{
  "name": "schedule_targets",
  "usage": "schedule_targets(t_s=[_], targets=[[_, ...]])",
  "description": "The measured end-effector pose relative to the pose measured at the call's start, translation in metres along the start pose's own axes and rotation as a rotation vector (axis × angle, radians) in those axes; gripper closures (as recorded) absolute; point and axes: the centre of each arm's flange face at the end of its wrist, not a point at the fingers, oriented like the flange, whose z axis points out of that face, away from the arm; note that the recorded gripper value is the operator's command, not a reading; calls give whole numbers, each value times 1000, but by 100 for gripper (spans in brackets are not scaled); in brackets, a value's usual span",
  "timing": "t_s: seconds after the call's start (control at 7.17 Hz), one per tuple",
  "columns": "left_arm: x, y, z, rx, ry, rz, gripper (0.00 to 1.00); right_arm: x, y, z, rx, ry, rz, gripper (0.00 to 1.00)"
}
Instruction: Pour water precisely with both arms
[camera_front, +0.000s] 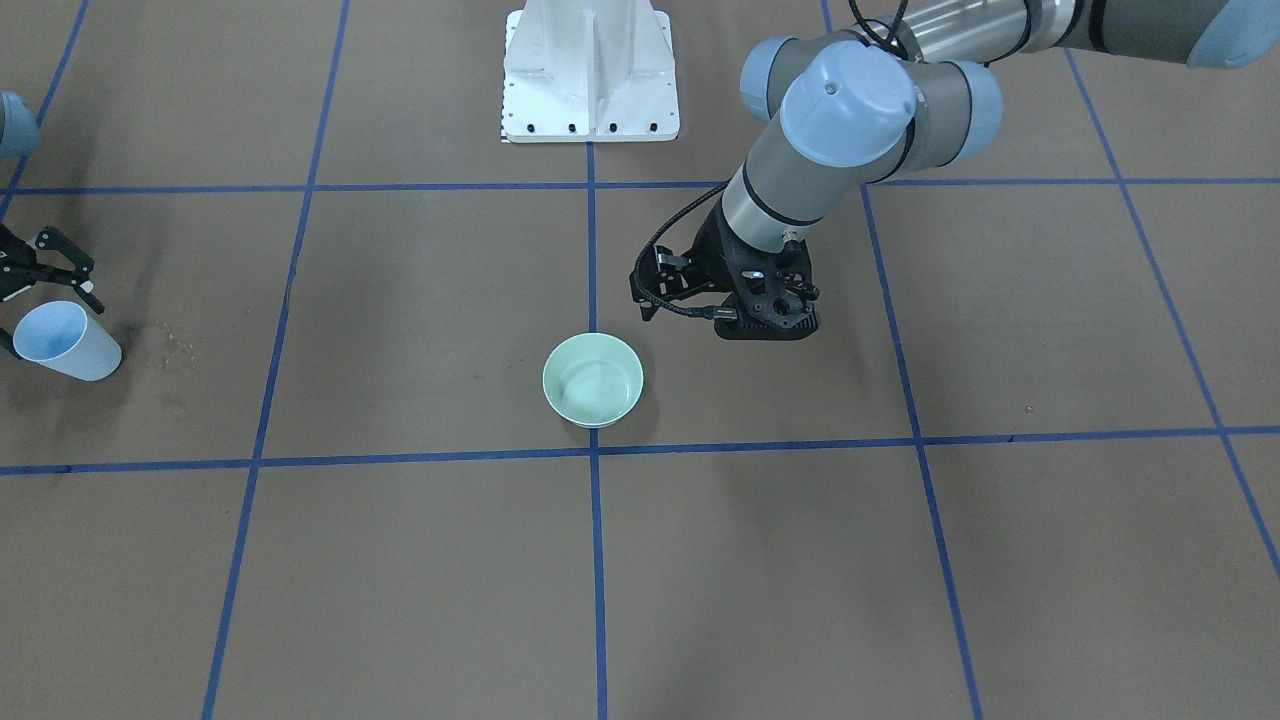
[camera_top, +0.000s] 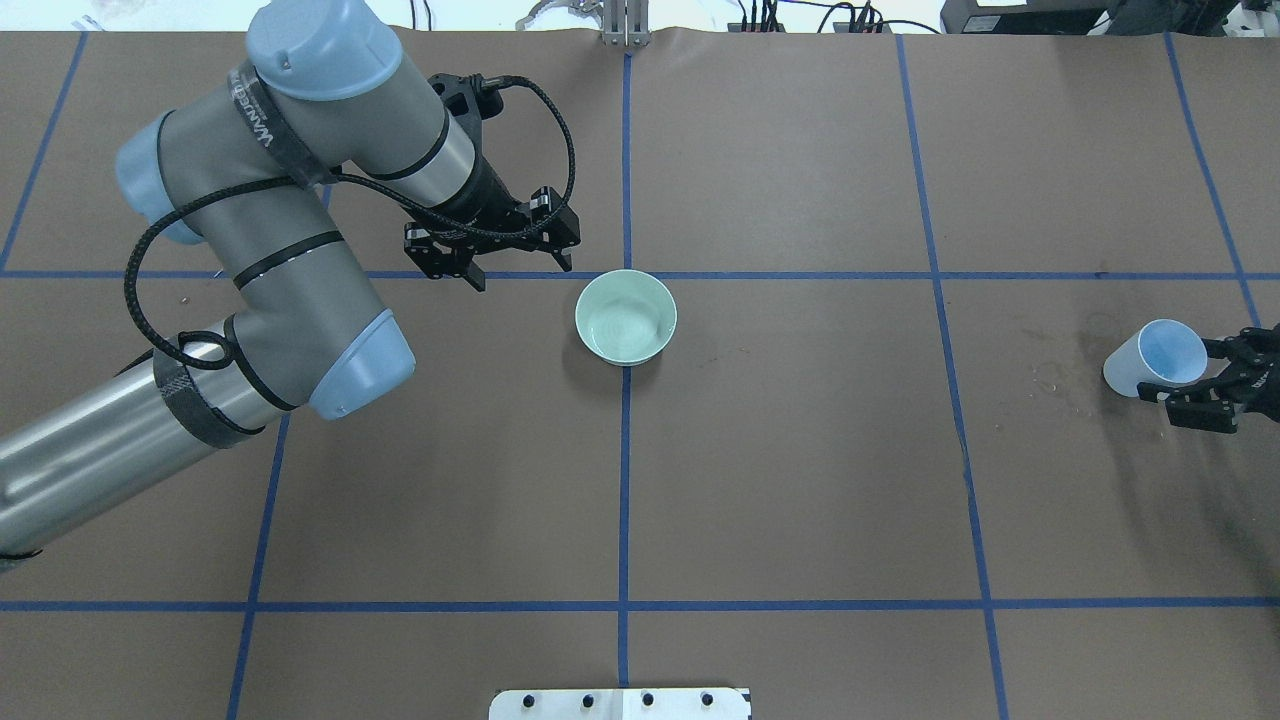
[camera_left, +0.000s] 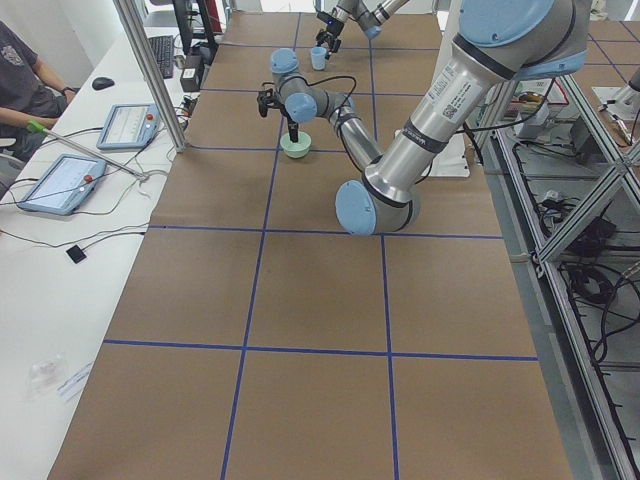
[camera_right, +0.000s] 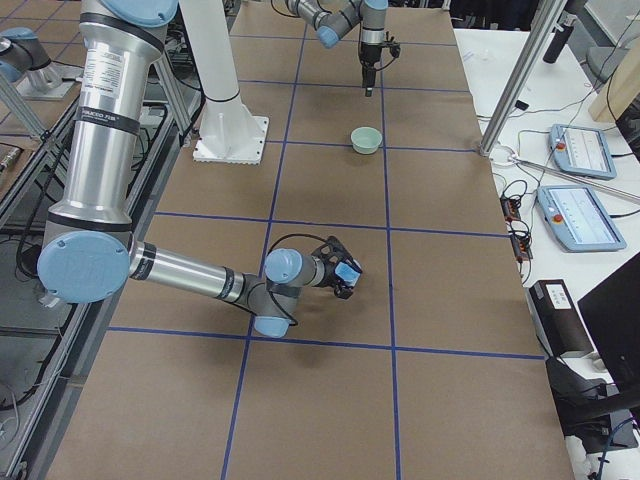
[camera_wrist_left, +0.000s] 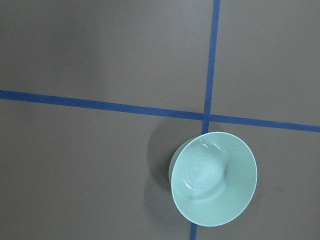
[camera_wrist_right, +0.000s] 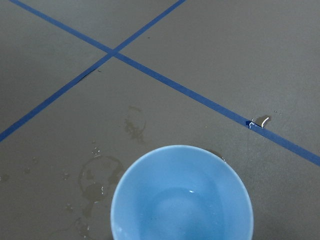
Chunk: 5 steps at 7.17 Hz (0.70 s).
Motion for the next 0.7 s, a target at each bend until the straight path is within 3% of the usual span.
schedule_targets(t_s=[0.42,0.7], targets=[[-1,0,0,-1,0,0,0,-2,-2,5,0,-6,-6,33],[-1,0,0,0,-1,-1,0,-6,-10,8,12,-20,-15,43]])
